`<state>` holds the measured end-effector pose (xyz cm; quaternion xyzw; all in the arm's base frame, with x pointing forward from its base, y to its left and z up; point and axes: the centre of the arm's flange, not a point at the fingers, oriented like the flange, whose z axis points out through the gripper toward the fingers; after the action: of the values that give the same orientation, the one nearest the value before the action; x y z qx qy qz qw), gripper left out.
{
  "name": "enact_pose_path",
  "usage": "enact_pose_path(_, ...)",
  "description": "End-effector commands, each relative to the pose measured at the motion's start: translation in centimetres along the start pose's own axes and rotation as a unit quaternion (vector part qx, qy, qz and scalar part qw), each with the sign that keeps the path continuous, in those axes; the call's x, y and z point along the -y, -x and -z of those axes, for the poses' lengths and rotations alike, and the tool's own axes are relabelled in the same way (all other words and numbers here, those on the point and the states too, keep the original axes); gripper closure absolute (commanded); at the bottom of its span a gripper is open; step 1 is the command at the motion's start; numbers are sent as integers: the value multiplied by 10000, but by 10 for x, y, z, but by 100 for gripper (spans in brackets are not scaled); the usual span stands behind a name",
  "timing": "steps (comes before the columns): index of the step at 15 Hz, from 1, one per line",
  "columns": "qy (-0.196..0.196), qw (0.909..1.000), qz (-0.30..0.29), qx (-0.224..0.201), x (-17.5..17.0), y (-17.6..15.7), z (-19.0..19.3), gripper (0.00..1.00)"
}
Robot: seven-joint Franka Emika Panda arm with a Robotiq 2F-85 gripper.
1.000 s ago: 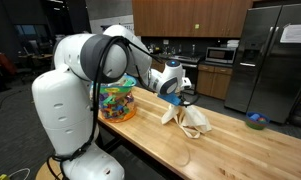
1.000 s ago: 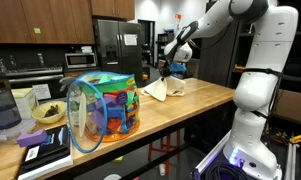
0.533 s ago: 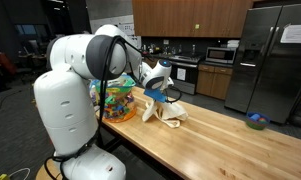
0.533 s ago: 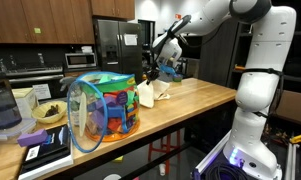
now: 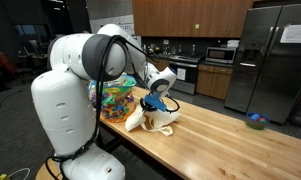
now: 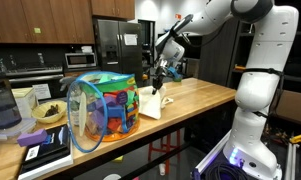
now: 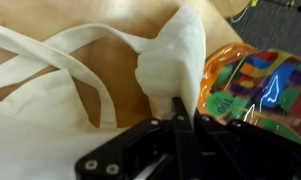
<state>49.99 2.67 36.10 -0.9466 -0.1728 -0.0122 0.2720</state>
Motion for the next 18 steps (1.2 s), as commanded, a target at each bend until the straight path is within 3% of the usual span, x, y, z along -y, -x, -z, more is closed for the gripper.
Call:
enact_pose_path(1,-193,9972,-56,720,-23,44,12,99)
enact_pose_path(4,-49,9938,-527,983,-56,81,15,99)
enact_pose_path(9,336,9849,-1572,645,-117,140,24,99)
enact_pose_path(14,895,9592,-2681,45,-163,184,46,99)
enact_pose_path(18,1770,9322,-3139,-334,-192,207,85,99)
